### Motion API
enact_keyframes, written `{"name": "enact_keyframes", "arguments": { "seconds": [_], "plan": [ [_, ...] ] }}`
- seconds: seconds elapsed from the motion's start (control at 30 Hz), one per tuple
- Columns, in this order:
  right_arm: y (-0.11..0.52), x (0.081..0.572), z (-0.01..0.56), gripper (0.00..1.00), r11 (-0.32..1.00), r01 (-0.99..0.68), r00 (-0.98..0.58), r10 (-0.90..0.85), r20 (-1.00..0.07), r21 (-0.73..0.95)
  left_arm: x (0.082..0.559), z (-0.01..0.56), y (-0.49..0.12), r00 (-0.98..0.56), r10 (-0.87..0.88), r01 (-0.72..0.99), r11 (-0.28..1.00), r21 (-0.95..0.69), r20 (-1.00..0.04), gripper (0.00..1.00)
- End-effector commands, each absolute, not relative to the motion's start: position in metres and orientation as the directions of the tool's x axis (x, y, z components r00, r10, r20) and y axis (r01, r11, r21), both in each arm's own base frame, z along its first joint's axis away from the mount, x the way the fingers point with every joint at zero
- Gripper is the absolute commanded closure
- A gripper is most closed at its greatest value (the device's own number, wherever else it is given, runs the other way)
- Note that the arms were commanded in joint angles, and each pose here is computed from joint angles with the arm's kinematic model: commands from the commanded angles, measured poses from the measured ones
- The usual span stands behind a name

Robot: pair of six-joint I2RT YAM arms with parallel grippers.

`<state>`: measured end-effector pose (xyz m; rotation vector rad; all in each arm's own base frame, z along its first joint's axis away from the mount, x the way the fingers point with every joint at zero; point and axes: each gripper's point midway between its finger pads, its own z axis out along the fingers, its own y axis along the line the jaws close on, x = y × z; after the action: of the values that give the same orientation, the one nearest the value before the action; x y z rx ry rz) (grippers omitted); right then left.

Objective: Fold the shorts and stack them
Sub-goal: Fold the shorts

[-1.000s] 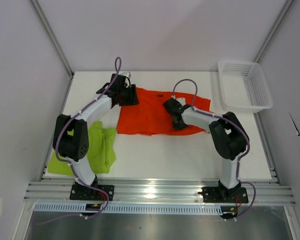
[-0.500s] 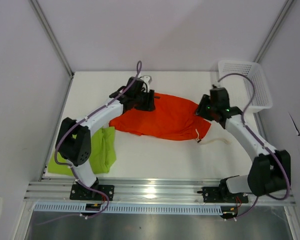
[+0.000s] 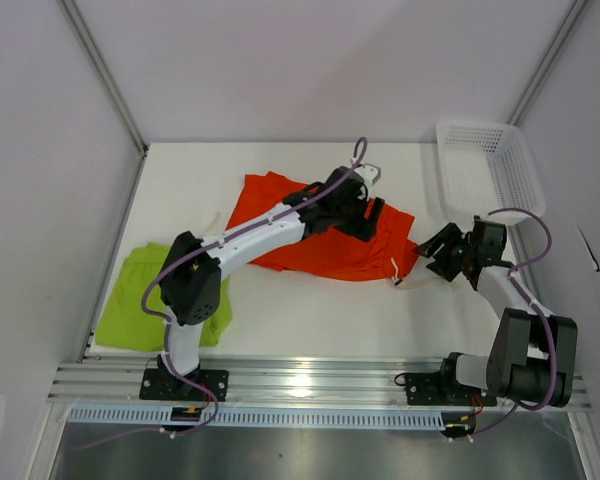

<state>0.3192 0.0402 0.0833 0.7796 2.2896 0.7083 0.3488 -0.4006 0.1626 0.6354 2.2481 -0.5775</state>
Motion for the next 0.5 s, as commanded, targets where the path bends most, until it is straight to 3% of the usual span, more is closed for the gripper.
{"name": "enact_keyframes", "arguments": {
  "seconds": [0.0, 0.2, 0.47],
  "plan": [
    [0.040, 0.340, 0.097, 0.34, 0.651, 0.246, -0.577, 0.694, -0.431, 0.718, 0.352, 0.190, -0.429, -0.562, 0.256, 0.608, 0.772, -0.183, -0.787, 0.19],
    [0.034, 0.350, 0.074, 0.36, 0.608, 0.280, -0.526, 0.745, -0.411, 0.743, 0.355, 0.172, -0.460, -0.567, 0.265, 0.596, 0.786, -0.165, -0.780, 0.06],
    [0.027, 0.364, 0.046, 0.46, 0.556, 0.345, -0.488, 0.795, -0.361, 0.756, 0.360, 0.135, -0.491, -0.575, 0.300, 0.563, 0.820, -0.103, -0.761, 0.02]
  ]
}}
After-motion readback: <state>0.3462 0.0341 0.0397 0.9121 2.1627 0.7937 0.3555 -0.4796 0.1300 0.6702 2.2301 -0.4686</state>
